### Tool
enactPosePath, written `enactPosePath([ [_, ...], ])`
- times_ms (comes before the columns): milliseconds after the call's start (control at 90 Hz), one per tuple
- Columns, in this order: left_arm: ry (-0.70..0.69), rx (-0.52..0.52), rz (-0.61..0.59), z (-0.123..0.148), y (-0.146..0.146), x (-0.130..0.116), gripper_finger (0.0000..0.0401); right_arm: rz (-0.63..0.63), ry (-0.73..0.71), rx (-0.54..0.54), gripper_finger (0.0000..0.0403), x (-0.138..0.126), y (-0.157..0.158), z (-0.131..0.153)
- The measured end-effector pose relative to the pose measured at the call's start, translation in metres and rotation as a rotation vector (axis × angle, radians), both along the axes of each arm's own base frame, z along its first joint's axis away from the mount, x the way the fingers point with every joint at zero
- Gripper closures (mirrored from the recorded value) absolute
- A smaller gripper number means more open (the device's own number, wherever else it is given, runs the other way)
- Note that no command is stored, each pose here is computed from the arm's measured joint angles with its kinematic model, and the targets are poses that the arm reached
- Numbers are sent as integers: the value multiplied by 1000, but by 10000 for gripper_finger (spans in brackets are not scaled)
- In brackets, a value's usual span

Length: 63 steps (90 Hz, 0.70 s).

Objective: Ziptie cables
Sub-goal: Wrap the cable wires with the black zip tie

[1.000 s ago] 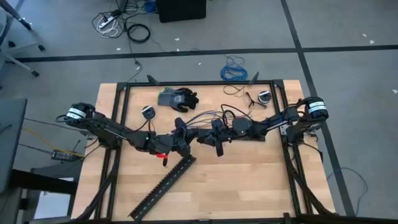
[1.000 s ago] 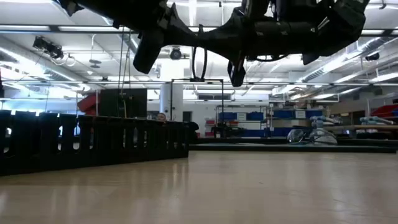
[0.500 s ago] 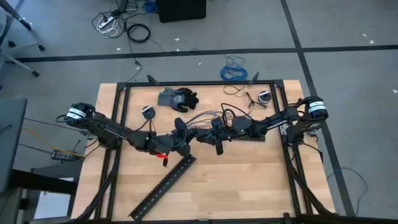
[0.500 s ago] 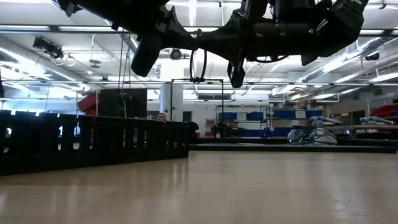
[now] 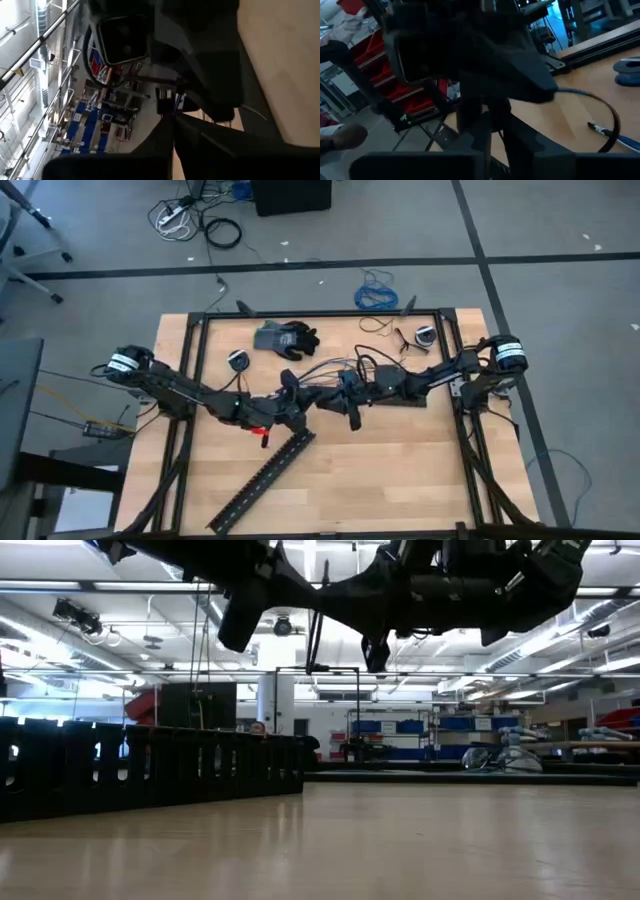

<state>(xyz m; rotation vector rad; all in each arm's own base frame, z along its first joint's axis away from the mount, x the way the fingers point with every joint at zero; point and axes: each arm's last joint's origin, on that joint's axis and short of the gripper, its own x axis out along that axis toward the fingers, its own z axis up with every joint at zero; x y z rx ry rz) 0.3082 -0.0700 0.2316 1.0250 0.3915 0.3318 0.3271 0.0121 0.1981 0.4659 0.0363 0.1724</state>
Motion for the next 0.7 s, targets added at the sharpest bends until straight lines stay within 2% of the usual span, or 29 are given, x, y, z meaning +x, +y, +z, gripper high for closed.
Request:
enactPosePath([
  [144, -2, -7, -7, 0, 0, 0, 401, 2, 15, 3, 298, 0, -5, -1],
  [433, 5, -24, 0, -2, -5, -2, 401, 121, -15, -32, 210, -4, -21, 6],
  [700, 11, -18, 36, -3, -10, -5, 401, 140, 32, -55, 179, -5, -34, 1],
])
